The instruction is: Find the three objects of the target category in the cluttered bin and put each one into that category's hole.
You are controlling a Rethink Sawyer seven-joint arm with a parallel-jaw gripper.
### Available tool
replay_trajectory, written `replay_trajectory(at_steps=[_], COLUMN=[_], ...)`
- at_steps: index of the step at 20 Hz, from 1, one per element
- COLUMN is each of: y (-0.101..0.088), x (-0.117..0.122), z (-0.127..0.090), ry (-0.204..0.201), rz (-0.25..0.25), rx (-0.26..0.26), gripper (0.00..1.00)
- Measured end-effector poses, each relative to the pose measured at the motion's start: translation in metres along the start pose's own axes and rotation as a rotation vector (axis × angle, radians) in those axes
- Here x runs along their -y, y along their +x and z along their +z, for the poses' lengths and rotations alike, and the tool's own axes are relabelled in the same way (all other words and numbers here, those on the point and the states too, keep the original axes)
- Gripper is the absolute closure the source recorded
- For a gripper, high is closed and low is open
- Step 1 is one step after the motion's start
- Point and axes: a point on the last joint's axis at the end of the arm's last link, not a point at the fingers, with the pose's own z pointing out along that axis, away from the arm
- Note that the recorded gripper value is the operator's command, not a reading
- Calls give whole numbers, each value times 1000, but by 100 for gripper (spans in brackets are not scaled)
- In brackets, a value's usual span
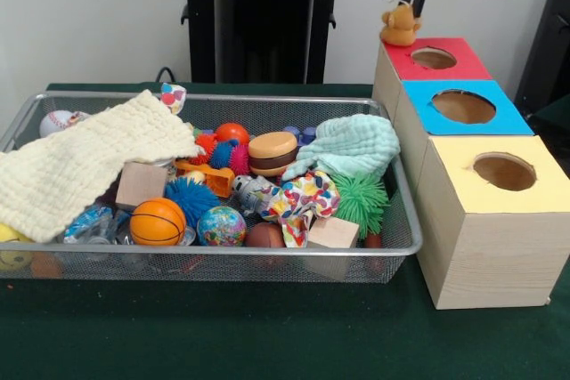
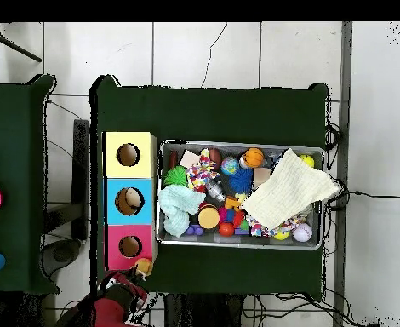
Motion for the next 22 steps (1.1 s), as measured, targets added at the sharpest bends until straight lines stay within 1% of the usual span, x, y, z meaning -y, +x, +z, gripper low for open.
replay_trajectory(at_steps=[2,3,6,8,9,10,12,13,15,19,20,22], y=[9,18,30,35,40,40,39,35,30,14,5,-1], x=[-7,-11,-15,-15,-12,-10,-7,-2,2,7,7,7], z=[-4,-8,-13,-14,-16,-16,-17,-16,-15,-11,-9,-7], ry=[-8,-13,-11,-7,8,14,25,43,54,63,64,65], rz=[9,11,13,12,12,14,21,39,58,97,113,123], rx=[4,8,4,-1,-19,-25,-39,-59,-74,-84,-82,-80], gripper=[100,100,100,100,100,100,100,100,100,100,100,100])
